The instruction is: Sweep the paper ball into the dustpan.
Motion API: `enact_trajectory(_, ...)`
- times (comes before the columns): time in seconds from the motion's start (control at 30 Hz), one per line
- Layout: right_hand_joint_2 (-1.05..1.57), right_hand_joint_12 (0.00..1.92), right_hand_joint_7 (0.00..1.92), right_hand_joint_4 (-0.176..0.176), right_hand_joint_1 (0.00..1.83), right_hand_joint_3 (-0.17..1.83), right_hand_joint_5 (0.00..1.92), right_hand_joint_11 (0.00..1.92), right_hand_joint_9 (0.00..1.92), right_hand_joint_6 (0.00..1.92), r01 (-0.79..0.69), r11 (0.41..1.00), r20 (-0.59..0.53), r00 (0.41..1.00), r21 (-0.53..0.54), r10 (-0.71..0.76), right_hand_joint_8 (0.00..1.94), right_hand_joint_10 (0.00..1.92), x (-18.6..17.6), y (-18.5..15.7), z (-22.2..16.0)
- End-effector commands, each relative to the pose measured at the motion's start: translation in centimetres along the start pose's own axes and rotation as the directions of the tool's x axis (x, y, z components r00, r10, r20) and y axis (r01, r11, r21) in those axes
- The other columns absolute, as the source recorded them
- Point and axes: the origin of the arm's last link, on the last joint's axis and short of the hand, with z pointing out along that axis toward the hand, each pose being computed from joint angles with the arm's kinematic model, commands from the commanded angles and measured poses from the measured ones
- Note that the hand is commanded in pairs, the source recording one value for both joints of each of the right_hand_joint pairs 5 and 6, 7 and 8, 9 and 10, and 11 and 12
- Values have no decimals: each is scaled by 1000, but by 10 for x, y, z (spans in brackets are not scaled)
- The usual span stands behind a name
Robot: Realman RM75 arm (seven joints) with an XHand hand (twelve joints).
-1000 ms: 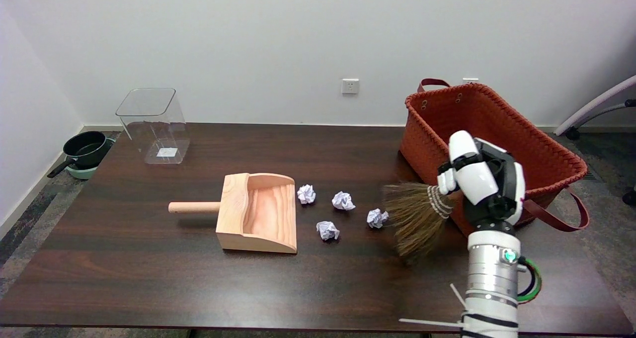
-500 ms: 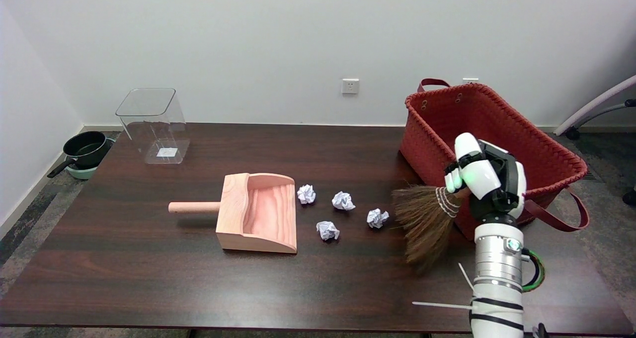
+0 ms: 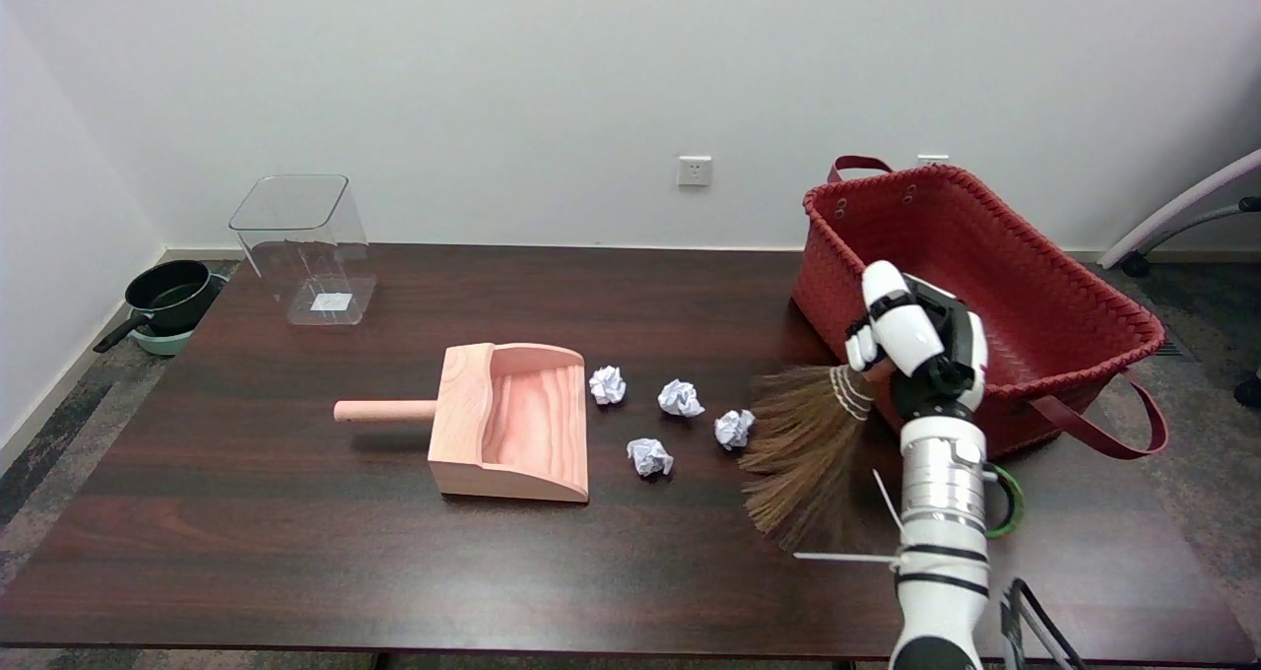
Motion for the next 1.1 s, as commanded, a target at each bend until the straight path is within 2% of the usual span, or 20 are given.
enact_trajectory(0.03,1571,1920,1920,0,1006,1407,1920,1920,1920,1920,-115,991,128,984,-61,122,1920,1920,-62,11,44)
enact_trajectory(0.23,1571,1920,1920,0,992,1481,1920,1920,1920,1920,-176,981,207,960,-83,189,1920,1920,-93,3,45)
enact_trajectory(0.43,1571,1920,1920,0,968,1558,1920,1920,1920,1920,-281,948,265,912,-150,312,1920,1920,-132,-5,35)
enact_trajectory(0.63,1571,1920,1920,0,956,1559,1920,1920,1920,1920,-346,915,306,865,-208,397,1920,1920,-171,-6,16)
enact_trajectory(0.77,1571,1920,1920,0,931,1574,1920,1920,1920,1920,-370,880,330,825,-297,458,1920,1920,-187,-3,-4)
enact_trajectory(0.9,1556,1920,1920,0,883,1619,1920,1920,1920,1920,-377,871,349,807,-315,476,1920,1920,-188,-10,-9)
enact_trajectory(1.1,1561,1920,1920,0,865,1572,1920,1920,1920,1920,-342,899,402,808,-275,430,1920,1920,-168,-25,2)
